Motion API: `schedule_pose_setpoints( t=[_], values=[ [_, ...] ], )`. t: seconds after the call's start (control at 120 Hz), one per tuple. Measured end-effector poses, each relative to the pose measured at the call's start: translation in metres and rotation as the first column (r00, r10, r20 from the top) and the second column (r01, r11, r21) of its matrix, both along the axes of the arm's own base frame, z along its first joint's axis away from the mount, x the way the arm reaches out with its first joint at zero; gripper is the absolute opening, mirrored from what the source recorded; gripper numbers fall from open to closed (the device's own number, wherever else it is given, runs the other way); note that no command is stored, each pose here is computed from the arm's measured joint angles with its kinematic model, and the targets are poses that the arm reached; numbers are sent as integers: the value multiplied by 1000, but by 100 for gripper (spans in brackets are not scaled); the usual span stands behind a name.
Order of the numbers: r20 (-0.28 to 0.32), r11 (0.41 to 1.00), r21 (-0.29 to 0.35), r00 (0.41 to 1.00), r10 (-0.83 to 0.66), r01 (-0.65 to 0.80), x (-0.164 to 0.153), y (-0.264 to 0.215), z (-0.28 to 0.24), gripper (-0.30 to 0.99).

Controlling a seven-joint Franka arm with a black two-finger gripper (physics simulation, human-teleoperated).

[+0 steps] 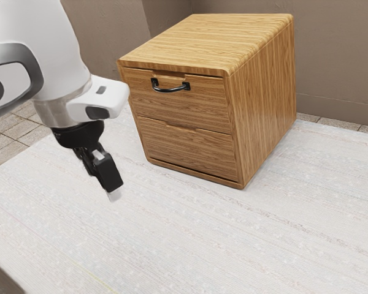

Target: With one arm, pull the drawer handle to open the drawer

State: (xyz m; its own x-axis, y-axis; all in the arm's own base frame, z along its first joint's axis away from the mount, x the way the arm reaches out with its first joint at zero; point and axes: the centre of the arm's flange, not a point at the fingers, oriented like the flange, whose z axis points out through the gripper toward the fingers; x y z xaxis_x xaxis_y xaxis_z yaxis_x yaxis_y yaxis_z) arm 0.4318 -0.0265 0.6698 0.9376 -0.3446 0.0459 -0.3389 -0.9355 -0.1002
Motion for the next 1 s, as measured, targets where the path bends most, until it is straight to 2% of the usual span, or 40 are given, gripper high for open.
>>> schedule_pose_setpoints(
  t=[0.117, 0.233, 0.392, 0.492, 0.567, 0.725, 0.883, 1.0],
  values=[
    [-20, 983, 23, 983, -181, 181, 10, 20, -25, 69],
    [26, 933, 47, 934, -357, 356, 33, 43, -33, 69],
    [109, 792, 143, 785, -609, 594, 67, 48, -15, 69],
    [125, 687, 201, 678, -725, 698, 88, 57, -4, 69],
    [109, 614, 261, 610, -785, 745, 96, 64, 6, 69],
    [31, 475, 373, 501, -865, 797, 111, 68, 29, 69],
    [-46, 388, 407, 443, -895, 827, 130, 76, 22, 69],
    [-58, 331, 434, 392, -918, 838, 141, 65, 19, 69]
  ],
)
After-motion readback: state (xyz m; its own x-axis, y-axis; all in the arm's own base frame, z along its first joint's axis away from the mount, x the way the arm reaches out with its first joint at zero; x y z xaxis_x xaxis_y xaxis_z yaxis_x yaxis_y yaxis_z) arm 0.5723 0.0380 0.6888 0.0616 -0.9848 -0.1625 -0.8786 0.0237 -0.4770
